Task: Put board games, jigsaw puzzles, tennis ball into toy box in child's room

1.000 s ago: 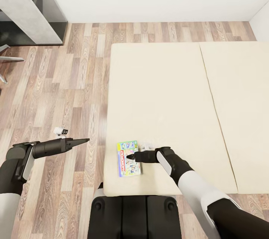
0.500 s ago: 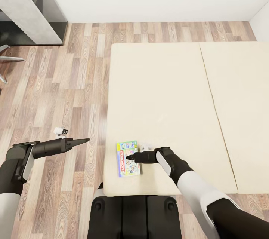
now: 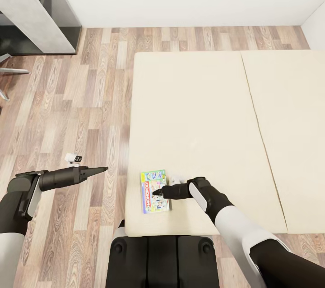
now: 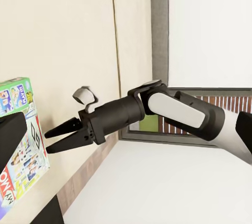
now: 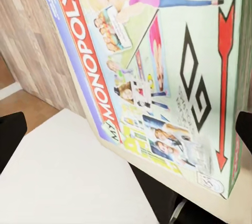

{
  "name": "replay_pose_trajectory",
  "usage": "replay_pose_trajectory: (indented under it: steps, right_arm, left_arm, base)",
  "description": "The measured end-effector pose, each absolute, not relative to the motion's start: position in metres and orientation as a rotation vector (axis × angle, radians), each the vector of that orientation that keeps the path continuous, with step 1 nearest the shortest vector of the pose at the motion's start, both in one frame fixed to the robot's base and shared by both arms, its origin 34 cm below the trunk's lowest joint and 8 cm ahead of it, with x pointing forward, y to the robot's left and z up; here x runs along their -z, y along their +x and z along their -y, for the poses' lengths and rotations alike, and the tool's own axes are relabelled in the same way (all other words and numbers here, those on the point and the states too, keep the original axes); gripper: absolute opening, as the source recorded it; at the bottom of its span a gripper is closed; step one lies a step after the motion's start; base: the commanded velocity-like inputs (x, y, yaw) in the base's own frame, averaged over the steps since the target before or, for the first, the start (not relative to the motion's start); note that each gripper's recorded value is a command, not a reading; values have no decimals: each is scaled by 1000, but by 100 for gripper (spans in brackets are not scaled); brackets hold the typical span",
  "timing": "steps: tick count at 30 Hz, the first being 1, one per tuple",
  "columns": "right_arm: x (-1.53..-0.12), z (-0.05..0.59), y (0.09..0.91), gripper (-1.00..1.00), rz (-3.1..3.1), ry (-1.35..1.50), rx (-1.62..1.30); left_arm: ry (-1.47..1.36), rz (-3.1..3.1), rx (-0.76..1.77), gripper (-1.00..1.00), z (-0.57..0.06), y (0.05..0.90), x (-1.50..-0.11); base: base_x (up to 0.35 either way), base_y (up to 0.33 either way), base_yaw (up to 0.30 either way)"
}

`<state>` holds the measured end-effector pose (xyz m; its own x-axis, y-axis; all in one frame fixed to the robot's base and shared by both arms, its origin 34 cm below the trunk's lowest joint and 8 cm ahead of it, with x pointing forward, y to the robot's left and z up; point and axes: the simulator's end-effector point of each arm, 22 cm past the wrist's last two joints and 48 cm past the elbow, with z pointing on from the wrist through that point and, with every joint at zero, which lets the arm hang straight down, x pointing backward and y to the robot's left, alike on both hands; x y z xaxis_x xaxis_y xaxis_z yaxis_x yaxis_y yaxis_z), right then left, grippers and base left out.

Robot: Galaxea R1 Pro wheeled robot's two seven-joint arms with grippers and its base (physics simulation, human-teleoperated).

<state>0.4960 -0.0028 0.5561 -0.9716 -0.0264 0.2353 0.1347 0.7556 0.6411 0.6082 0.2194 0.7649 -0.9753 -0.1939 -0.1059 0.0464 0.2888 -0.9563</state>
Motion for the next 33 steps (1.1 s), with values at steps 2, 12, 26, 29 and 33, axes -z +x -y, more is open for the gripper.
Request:
replay_pose_trajectory:
  steps: [2,12,26,29,33]
  right_arm:
    - [-556,4,497,100,2728,-84,1021]
    - [-556,2,498,100,2734,-80,1025]
    - [-556,-2,503,100,2757,-79,1043]
    - [-554,1,504,100,2766,-76,1036]
    - [-554,3,505,100,2770,-75,1031]
  left_arm:
    - [-137,-2353,1756,100,-219,608,-765]
    - [-137,-2353,1756,100,-219,608,-765]
    - [-137,-2352,1756,100,-219,608,-765]
    - [-137,-2353,1756,100,-219,608,-765]
    - [-137,-2353,1756,100,-219,608,-765]
  base:
    - [0,0,0]
    - [0,0,0]
    - [0,0,0]
    - [0,0,0]
    - [0,0,0]
